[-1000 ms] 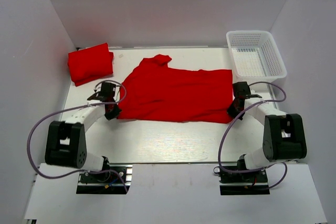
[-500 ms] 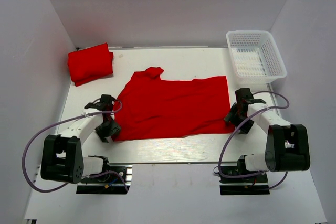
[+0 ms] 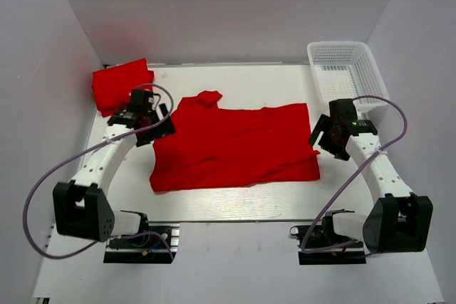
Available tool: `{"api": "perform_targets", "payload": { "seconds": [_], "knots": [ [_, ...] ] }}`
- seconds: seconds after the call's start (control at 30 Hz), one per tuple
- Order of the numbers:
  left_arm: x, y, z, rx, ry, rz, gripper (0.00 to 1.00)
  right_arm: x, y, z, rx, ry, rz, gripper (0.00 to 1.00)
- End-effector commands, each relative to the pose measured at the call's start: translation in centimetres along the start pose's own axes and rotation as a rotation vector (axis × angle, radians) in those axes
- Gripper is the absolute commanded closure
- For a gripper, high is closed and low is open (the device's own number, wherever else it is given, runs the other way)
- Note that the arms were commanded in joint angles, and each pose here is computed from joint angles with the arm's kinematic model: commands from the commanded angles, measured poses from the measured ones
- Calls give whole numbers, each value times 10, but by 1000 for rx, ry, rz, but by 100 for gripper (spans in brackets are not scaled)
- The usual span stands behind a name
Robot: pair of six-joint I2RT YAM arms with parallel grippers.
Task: Fold and stack the t-shirts
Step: Fold the flattened tshirt in 1/3 of the way
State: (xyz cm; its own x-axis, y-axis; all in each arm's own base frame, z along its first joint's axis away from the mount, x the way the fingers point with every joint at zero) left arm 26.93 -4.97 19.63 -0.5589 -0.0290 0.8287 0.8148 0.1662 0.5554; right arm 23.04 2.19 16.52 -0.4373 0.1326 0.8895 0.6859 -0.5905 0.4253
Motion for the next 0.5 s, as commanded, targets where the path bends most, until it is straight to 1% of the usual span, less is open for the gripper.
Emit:
{"api": "perform_targets", "payload": {
  "seconds": [0.0, 0.07, 0.17, 0.23, 0.27, 0.33, 0.4, 0.47],
  "knots": [
    [-23, -17, -39, -149, -271, 56, 0, 12, 12, 14, 33, 102, -55, 10],
    [-27, -26, -52, -186, -306, 81, 0, 11, 10, 21, 39, 153, -35, 10],
    [-34, -44, -66, -248, -313, 108, 0, 5, 10, 23, 44, 147, -26, 10],
    [-37, -52, -72, -261, -323, 125, 5, 3, 9, 23, 43, 139, -19, 10],
    [-42, -63, -72, -272, -300, 153, 5, 0, 8, 23, 44, 140, -15, 10],
    [-49, -71, -72, -272, -283, 184, 5, -1, 8, 24, 47, 139, -16, 10],
    [-51, -78, -74, -290, -258, 196, 5, -5, 5, 22, 43, 132, -5, 10],
    [-54, -79, -69, -274, -215, 191, 5, -6, 4, 21, 43, 129, -4, 10]
  ]
}}
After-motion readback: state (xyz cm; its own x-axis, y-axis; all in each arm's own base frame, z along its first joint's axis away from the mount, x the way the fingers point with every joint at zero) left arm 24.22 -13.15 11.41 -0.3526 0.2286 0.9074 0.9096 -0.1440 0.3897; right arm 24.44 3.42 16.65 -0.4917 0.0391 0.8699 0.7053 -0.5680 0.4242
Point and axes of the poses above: each gripper's point midway between its finger pads, its own x axis back along the fingers, its own z axis along the line the jaws close on, y = z × x, the point moved 6 cm from there along x, back along the fingers, and after that the axes turned 12 degrees about -x, right-handed, at the moved point
